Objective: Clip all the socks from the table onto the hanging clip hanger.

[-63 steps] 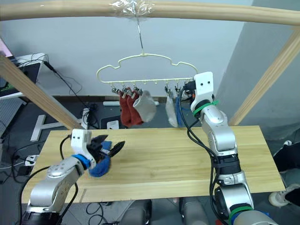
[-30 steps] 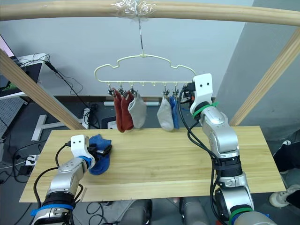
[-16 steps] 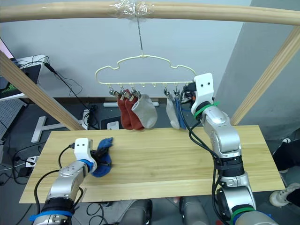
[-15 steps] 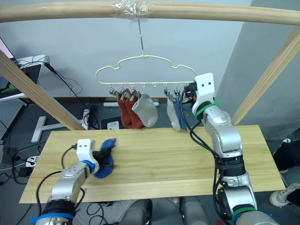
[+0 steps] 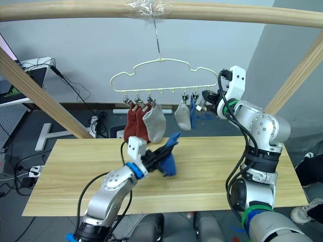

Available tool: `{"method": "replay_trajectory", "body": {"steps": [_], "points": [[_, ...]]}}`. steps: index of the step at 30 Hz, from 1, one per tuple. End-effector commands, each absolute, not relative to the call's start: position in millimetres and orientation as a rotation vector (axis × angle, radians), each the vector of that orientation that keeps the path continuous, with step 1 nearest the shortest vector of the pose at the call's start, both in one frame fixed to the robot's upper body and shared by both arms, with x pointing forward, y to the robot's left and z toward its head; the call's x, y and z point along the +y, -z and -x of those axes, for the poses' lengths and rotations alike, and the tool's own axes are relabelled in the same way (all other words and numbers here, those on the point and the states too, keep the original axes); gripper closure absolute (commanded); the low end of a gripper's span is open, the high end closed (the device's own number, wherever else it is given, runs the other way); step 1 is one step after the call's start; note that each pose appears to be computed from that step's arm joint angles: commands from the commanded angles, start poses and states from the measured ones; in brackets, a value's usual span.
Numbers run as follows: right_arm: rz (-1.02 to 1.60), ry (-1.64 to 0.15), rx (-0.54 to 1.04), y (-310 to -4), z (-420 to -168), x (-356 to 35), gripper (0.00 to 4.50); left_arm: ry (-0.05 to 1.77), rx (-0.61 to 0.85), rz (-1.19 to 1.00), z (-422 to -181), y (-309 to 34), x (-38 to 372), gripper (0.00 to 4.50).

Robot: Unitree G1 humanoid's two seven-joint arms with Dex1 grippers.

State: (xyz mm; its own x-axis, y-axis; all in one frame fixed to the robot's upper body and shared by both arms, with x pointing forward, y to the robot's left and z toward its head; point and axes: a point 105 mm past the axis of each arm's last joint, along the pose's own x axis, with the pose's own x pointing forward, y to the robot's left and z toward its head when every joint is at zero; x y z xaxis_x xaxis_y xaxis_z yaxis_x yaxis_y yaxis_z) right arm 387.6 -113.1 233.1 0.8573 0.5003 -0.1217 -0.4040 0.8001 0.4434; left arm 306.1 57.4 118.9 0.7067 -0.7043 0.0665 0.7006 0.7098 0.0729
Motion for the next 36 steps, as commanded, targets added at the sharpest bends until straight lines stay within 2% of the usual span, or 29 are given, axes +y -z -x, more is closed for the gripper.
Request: {"method": "replay_trajectory", "body": {"steps": [1,7,20,34,35,36], "points": [[-0.466,-0.485,0.289,-233.8,-384.2,-116.6,4.50,0.821,-0.212,-0.100,-301.9,-143.1,37.7,4.48],[-0.507,-0.506,0.317,-238.8,-380.3,-111.2,4.50,0.851,-0.273,-0.208,-304.6,-147.0,18.8,4.48],[-0.542,-0.511,0.352,-238.1,-375.2,-109.6,4.50,0.763,-0.355,-0.185,-318.4,-165.0,19.8,4.48],[-0.600,-0.558,0.365,-244.4,-372.5,-102.7,4.50,0.767,-0.370,-0.210,-323.2,-167.3,14.8,4.48],[-0.601,-0.558,0.365,-244.6,-372.6,-102.8,4.00,0.767,-0.372,-0.209,-323.2,-167.7,14.7,4.50],[-0.607,-0.562,0.363,-245.3,-372.6,-102.7,3.80,0.765,-0.374,-0.210,-323.3,-168.4,14.7,4.50]]}}
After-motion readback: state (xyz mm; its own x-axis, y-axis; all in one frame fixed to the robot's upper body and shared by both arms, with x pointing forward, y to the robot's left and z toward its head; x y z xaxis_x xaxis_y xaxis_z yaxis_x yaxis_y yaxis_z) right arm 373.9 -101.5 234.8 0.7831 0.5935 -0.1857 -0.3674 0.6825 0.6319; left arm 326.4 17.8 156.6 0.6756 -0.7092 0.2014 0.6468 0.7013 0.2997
